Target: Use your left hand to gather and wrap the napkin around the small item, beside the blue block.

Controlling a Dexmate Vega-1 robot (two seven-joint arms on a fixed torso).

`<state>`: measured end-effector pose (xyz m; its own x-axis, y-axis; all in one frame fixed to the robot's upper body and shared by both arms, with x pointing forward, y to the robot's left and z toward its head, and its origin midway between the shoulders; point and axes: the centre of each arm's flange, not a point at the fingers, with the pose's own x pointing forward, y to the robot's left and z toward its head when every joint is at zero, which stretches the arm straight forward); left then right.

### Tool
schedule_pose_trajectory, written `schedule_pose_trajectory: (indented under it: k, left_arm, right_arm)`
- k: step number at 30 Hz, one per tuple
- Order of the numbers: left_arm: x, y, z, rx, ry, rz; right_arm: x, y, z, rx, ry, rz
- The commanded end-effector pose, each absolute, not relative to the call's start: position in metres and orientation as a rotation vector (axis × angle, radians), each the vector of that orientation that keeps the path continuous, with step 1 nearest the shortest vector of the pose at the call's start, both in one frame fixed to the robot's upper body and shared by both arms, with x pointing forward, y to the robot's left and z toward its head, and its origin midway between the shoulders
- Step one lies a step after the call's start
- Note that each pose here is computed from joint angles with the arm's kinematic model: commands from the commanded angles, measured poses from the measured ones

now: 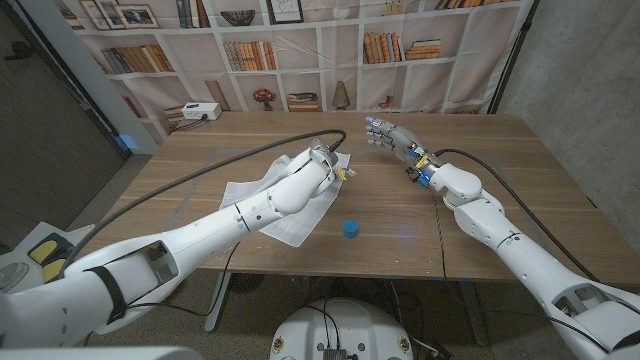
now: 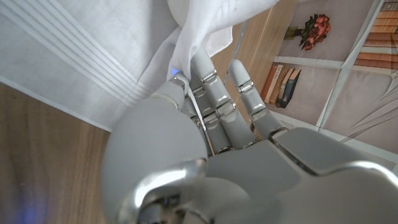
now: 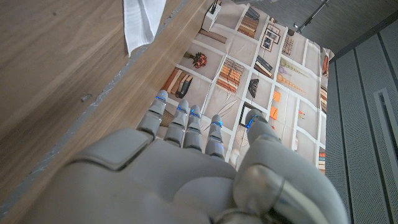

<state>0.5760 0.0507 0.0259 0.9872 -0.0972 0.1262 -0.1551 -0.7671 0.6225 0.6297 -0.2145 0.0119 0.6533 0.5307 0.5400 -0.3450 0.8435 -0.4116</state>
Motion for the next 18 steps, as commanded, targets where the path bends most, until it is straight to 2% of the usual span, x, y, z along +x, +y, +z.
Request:
schedule_pose_trajectory:
  k: [1, 3, 7, 18]
  left_arm:
    - [0.571, 0.05, 0.007, 2.51, 0.029, 0.024]
    - [0.574, 0.053, 0.005, 2.514, 0.121, 0.022]
    - [0.579, 0.054, 0.0, 2.516, 0.202, 0.025]
    - [0.579, 0.052, 0.001, 2.41, 0.213, -0.077]
  right_arm:
    - [0.625, -0.21, 0.014, -0.28, -0.73, 0.497]
    - [0.625, -0.209, 0.015, -0.281, -0.736, 0.495]
    - [0.623, -0.208, 0.017, -0.289, -0.743, 0.497]
    - [0.62, -0.209, 0.016, -0.287, -0.745, 0.489]
